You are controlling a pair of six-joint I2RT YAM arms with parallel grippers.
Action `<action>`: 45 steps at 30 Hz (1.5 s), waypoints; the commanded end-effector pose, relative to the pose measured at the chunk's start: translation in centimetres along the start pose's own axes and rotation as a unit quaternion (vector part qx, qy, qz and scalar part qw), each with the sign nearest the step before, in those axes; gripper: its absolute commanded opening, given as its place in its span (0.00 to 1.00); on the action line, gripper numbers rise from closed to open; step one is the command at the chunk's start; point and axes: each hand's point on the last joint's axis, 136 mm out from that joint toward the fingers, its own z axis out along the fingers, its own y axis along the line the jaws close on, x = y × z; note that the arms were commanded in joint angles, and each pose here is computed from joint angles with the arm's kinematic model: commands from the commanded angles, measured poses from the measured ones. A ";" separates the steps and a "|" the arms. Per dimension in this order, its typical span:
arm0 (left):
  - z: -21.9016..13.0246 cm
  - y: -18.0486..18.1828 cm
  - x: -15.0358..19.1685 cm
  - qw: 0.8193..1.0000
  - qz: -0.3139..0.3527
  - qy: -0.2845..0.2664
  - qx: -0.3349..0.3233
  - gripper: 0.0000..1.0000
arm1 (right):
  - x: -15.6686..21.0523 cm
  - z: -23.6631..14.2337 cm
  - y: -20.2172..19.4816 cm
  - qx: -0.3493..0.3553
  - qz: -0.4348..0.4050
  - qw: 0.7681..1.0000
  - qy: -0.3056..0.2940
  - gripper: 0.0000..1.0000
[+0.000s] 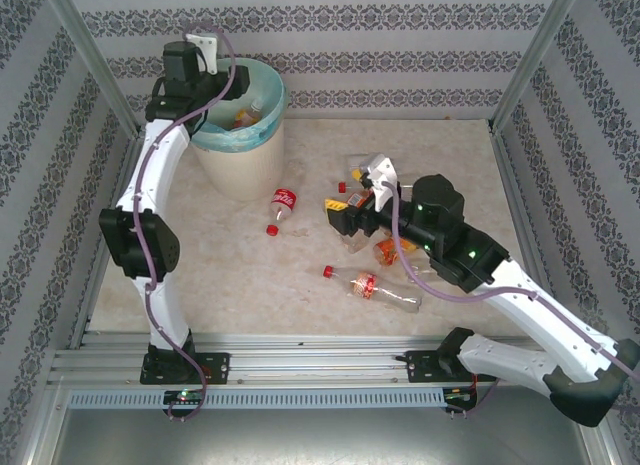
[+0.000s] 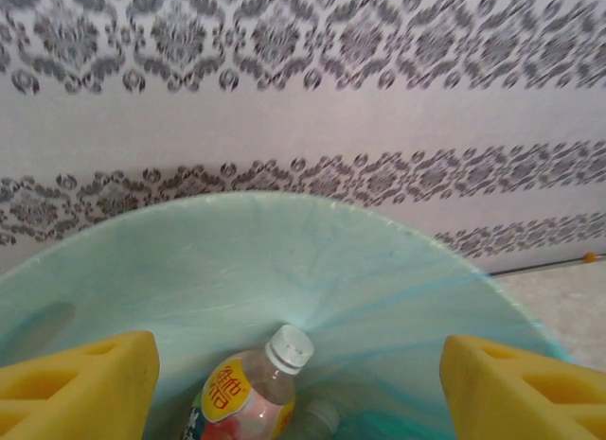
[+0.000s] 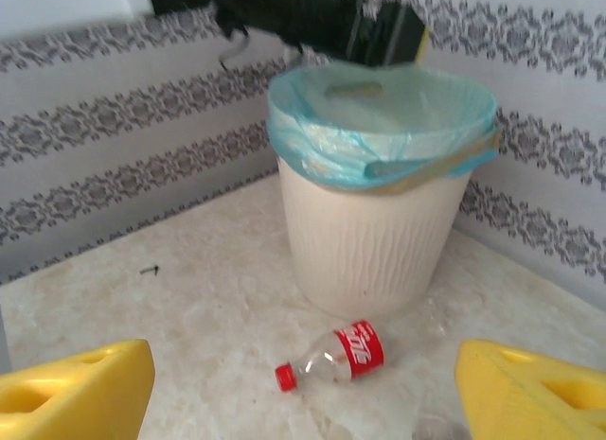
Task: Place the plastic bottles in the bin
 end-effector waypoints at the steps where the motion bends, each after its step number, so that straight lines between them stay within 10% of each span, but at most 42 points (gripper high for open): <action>1: -5.9 -3.9 -5.2 0.997 0.015 -0.058 0.039 0.78 | 2.1 0.0 -1.7 0.038 0.032 0.996 0.077 0.82; 10: -14.3 -13.1 -4.7 0.982 0.121 -0.099 0.103 0.78 | 10.5 -1.4 -4.0 0.083 0.129 0.959 0.240 0.82; 20: -21.7 -22.3 7.6 0.929 0.194 -0.063 0.308 0.81 | 18.0 1.9 -6.1 0.132 0.168 0.921 0.327 0.83; 45: -25.2 -19.5 17.9 0.936 0.186 -0.049 0.294 0.86 | 23.0 5.5 -6.9 0.141 0.174 0.886 0.406 0.84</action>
